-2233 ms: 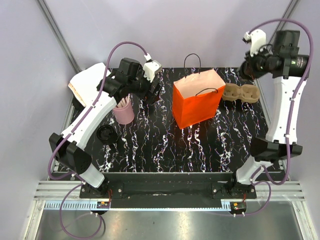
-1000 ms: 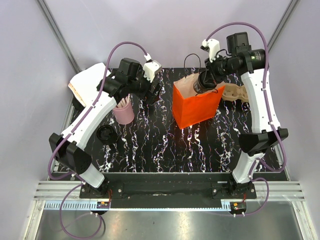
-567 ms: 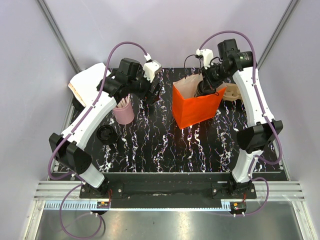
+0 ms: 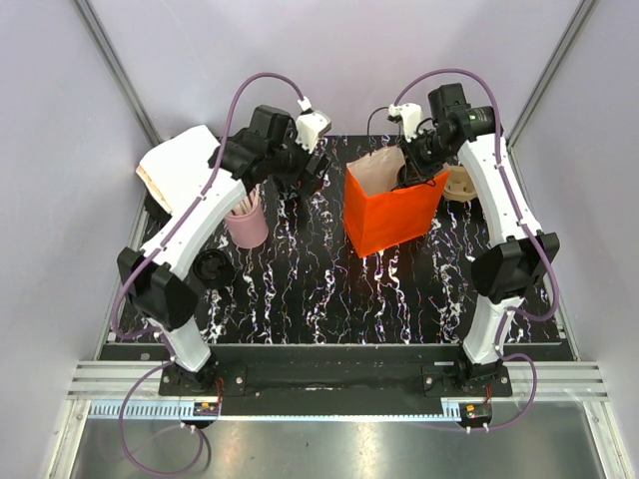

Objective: Pack the takeout coffee

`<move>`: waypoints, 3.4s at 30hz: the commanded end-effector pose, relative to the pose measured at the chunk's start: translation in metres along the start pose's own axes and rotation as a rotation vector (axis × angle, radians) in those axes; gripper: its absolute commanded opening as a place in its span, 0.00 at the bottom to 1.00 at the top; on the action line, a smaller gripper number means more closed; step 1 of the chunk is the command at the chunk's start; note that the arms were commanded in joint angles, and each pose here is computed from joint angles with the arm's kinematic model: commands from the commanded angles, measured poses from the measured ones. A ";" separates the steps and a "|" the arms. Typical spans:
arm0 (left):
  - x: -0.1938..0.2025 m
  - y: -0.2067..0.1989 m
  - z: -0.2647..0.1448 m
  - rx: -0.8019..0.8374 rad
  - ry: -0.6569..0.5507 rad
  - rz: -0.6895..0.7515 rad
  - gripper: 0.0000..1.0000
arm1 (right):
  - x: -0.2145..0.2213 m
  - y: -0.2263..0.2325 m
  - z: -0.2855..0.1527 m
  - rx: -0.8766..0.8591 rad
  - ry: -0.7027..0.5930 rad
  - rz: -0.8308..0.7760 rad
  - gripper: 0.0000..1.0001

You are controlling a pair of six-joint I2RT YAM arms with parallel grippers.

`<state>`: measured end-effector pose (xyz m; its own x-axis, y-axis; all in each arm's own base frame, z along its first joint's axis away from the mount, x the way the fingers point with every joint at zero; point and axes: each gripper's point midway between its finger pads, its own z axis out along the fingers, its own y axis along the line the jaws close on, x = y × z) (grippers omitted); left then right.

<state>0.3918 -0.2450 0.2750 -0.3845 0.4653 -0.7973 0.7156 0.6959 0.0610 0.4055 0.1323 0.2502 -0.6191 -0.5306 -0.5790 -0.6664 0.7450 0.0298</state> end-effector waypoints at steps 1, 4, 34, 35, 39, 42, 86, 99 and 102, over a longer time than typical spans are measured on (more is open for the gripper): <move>-0.042 0.017 0.007 -0.061 -0.097 0.003 0.99 | -0.004 -0.002 0.001 0.030 -0.004 -0.007 0.00; -0.057 0.021 0.016 -0.071 -0.136 -0.023 0.99 | -0.001 -0.002 0.002 0.031 0.009 -0.012 0.00; -0.081 0.010 0.069 0.033 -0.215 -0.105 0.99 | 0.005 -0.004 0.014 0.049 0.043 -0.015 0.00; -0.081 0.011 0.069 0.033 -0.217 -0.107 0.99 | 0.006 -0.004 0.015 0.049 0.045 -0.015 0.00; -0.077 0.006 0.076 0.045 -0.207 -0.105 0.99 | 0.005 -0.004 0.017 0.048 0.043 -0.016 0.00; -0.077 0.005 0.079 0.047 -0.207 -0.108 0.99 | 0.007 -0.004 0.017 0.047 0.046 -0.014 0.00; -0.108 -0.029 0.068 0.237 -0.312 -0.206 0.99 | 0.021 -0.009 0.040 0.056 0.072 -0.008 0.00; -0.101 -0.035 0.079 0.247 -0.287 -0.211 0.99 | 0.018 -0.014 0.040 0.084 0.051 -0.012 0.00; -0.098 -0.035 0.081 0.246 -0.280 -0.215 0.99 | 0.016 -0.013 0.039 0.085 0.035 -0.014 0.00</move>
<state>0.4472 -0.3497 0.2887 -0.4302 0.1678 -0.8870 0.7467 0.6183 -0.2452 0.4154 0.1270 0.1947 -0.6558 -0.5610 -0.5052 -0.6462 0.7631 -0.0087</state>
